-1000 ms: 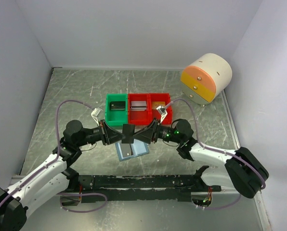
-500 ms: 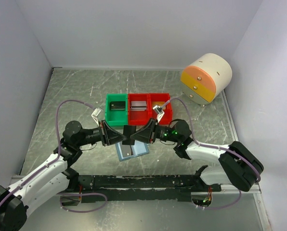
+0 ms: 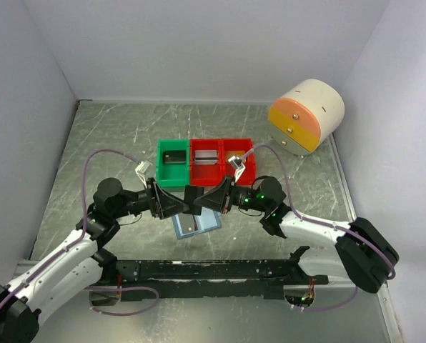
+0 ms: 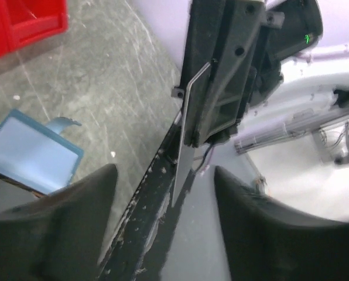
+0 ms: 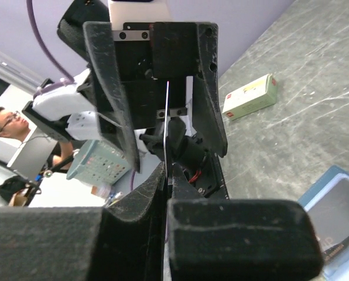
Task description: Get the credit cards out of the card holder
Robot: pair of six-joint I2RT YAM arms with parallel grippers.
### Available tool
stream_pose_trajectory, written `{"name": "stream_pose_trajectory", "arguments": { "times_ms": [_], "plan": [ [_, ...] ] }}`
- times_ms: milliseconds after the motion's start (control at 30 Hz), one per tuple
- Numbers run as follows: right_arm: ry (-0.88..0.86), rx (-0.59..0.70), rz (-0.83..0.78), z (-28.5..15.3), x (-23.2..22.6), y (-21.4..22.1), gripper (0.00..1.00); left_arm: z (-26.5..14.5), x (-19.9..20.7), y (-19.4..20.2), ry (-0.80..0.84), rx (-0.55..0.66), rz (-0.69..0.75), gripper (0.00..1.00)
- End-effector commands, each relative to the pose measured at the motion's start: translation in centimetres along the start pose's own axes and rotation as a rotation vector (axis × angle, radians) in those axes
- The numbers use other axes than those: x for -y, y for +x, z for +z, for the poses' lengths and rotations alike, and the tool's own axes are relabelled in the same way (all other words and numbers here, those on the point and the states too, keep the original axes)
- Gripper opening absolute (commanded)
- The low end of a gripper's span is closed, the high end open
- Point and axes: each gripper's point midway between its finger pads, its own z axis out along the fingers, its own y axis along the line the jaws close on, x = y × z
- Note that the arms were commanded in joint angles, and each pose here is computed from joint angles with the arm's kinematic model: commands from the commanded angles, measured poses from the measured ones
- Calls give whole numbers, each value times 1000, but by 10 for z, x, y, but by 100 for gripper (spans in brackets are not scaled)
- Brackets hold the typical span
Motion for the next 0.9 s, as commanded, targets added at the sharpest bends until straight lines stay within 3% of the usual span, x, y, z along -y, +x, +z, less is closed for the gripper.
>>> {"name": "stream_pose_trajectory", "arguments": {
  "times_ms": [0, 400, 700, 867],
  "plan": [
    [108, 23, -65, -1, 10, -12, 0, -13, -22, -20, -234, 62, 60, 98],
    [551, 46, -147, -28, 68, -23, 0, -99, -80, -72, -964, 145, 190, 100],
    [737, 48, -359, -22, 71, -19, 0, -119, -116, -97, -1198, 110, 247, 99],
    [934, -29, -611, -36, 86, -43, 0, -150, -133, -122, -1264, 216, 152, 99]
  ]
}}
